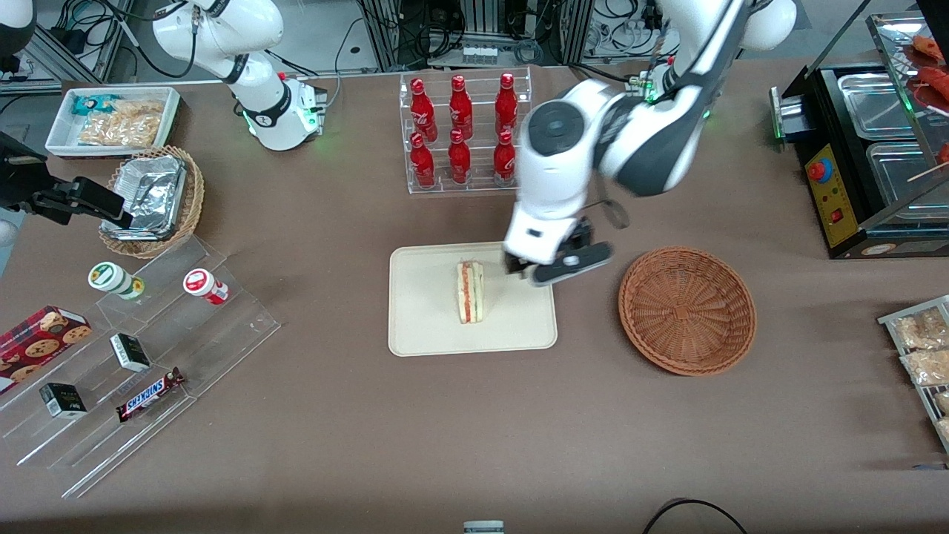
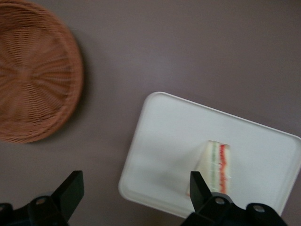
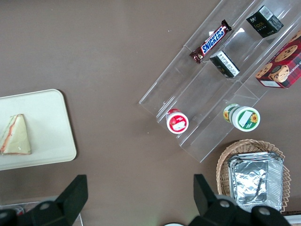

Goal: Place sandwich from basket to tray
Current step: 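Carry the sandwich over the cream tray and lower it down, then open the left gripper to release the sandwich on the tray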

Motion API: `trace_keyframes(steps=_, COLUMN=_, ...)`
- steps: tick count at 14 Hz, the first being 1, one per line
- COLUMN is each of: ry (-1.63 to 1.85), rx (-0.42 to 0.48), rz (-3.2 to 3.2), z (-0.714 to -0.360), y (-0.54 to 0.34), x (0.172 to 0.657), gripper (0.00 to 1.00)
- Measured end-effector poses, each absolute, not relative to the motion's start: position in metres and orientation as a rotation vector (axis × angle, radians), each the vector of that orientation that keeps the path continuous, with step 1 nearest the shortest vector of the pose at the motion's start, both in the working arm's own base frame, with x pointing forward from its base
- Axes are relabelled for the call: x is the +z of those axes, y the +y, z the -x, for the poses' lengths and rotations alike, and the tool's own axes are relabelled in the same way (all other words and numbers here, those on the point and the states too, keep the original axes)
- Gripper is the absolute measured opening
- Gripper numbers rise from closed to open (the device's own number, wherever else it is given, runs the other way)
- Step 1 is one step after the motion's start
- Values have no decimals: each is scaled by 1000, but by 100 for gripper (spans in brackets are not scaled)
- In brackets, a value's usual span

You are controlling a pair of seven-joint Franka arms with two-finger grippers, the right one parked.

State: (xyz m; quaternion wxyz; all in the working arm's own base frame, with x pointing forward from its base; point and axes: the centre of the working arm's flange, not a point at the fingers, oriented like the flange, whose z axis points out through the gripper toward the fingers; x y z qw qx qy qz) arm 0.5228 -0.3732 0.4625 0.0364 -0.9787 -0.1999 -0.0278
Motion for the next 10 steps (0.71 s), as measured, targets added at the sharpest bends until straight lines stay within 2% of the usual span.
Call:
trace_keyframes(steps=4, ry=-697, rx=8, rz=2928, z=-527, y=-268, x=529, gripper=100)
trace_keyframes(steps=10, ry=-530, rx=115, rz=2964, z=-547, y=-150, x=551, gripper=100)
